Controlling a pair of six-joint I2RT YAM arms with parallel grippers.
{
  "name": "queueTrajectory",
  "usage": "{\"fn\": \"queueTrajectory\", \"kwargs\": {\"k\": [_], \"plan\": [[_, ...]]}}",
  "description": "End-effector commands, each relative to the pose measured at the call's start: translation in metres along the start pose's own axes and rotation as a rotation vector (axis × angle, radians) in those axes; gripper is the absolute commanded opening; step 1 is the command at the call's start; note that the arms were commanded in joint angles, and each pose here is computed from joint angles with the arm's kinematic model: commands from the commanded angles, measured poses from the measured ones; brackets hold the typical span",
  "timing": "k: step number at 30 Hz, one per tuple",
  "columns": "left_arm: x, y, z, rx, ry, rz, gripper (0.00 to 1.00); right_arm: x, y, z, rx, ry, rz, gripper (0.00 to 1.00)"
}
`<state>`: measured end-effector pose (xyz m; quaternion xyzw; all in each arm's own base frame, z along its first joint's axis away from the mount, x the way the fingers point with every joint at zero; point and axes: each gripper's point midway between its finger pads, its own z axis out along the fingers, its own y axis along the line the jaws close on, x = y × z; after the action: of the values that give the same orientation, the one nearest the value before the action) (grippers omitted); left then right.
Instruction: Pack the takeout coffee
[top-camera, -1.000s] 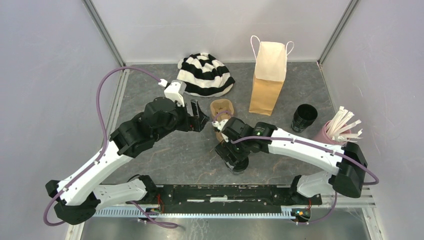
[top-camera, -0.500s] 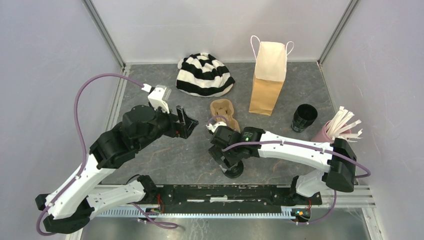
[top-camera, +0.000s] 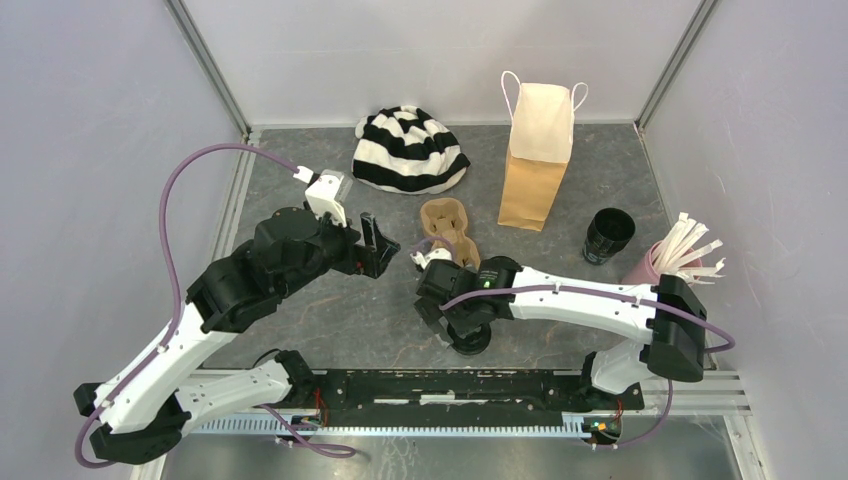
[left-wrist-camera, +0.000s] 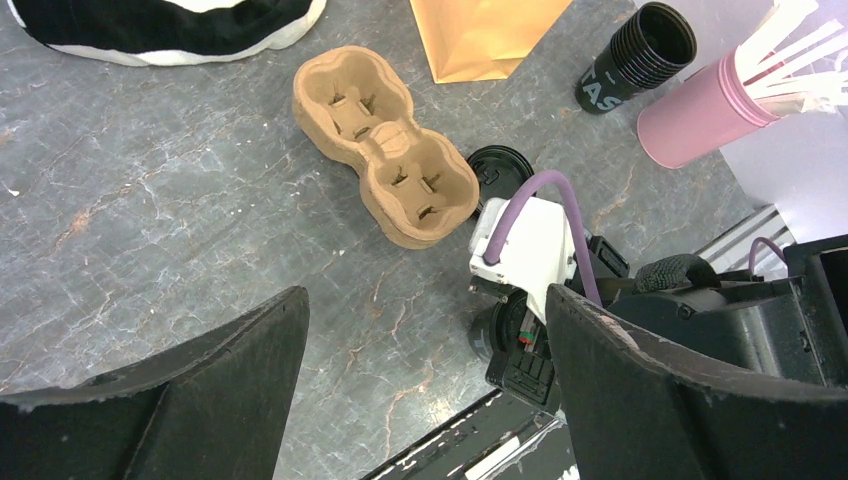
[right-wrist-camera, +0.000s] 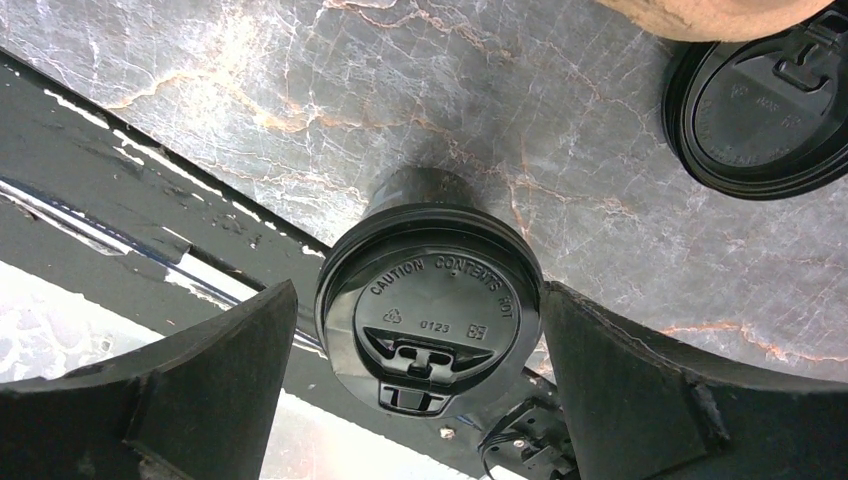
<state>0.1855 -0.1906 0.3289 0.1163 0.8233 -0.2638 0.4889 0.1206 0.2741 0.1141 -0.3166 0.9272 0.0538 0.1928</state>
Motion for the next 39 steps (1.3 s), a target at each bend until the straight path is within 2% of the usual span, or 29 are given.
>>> {"fn": "queueTrajectory", "kwargs": {"k": [1, 11, 25, 30, 39], "plan": [[-0.013, -0.002, -0.007, 0.018, -0.036, 0.045, 0.94, 0.002, -0.007, 0.002, 0.045, -0.019, 0.043, 0.98], [-0.009, -0.002, -0.006, 0.019, -0.024, 0.043, 0.94, 0.013, -0.015, 0.008, 0.08, -0.013, 0.078, 0.98], [-0.008, -0.004, -0.004, 0.024, -0.014, 0.04, 0.94, 0.008, -0.053, -0.006, 0.269, -0.09, 0.151, 0.84], [-0.008, -0.004, -0.005, 0.024, -0.013, 0.039, 0.94, 0.022, -0.087, -0.016, 0.418, -0.081, 0.205, 0.82], [-0.008, -0.005, -0.004, 0.028, -0.008, 0.047, 0.94, 0.071, -0.168, -0.027, 0.579, -0.018, 0.384, 0.81]]}}
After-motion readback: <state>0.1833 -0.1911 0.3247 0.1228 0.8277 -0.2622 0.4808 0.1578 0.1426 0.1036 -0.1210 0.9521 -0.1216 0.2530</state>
